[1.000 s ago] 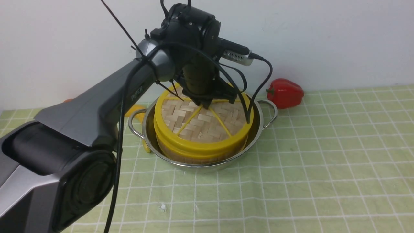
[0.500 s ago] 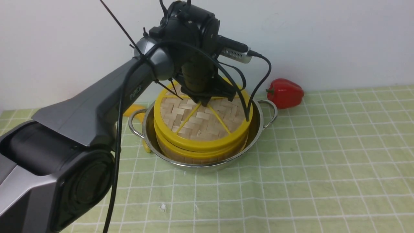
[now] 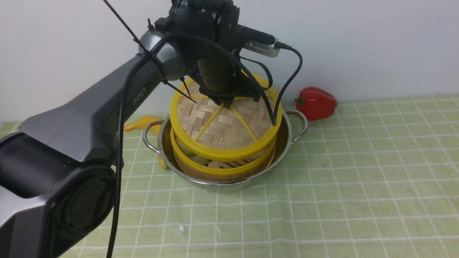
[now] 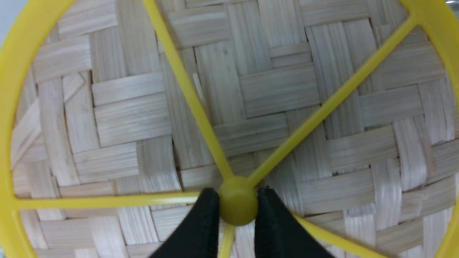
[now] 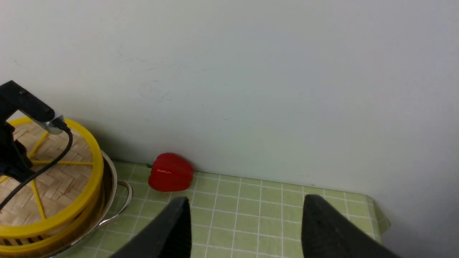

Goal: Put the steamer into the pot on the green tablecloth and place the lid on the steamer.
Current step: 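Place the yellow bamboo steamer lid onto the steamer in the pot with the left gripper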

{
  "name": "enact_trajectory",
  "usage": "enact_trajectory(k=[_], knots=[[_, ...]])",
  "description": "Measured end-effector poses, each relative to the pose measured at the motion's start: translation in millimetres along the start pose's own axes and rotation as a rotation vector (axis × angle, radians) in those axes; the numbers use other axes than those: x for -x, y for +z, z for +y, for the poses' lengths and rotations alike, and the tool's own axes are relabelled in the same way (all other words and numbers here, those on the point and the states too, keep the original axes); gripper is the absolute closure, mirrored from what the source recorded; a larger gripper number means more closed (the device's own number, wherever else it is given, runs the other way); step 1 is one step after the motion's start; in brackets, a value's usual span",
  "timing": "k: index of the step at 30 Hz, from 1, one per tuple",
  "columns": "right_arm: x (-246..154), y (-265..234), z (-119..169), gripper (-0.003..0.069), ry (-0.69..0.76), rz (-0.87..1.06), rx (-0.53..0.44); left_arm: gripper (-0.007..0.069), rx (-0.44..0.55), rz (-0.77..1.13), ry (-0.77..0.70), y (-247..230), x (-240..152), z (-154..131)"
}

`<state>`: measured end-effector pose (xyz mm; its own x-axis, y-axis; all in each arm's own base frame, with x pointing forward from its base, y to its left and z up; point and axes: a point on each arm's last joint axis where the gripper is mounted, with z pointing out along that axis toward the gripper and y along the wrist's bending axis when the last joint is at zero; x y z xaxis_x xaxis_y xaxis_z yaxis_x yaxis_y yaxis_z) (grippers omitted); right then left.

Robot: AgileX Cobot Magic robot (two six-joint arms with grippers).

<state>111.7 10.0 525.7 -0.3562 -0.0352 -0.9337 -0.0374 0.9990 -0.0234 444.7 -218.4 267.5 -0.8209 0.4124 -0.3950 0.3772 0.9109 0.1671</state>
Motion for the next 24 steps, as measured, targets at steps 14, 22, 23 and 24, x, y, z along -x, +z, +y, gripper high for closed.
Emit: enact_trajectory(k=[14,22,23,24], knots=[[1.0,14.2,3.4,0.0239,-0.009,0.034,-0.003,0.0509,0.012,0.052,0.014,11.9,-8.9,-1.1],[1.0,14.6,3.5,0.0239,-0.008,0.035,-0.002,0.0509,0.012,0.052,0.014,11.9,-8.9,-1.1],[1.0,14.6,3.5,0.0239,-0.008,0.035,-0.002,0.0509,0.012,0.052,0.014,11.9,-8.9,-1.1],[1.0,14.6,3.5,0.0239,-0.008,0.035,-0.002,0.0509,0.013,0.052,0.015,11.9,-8.9,-1.1]])
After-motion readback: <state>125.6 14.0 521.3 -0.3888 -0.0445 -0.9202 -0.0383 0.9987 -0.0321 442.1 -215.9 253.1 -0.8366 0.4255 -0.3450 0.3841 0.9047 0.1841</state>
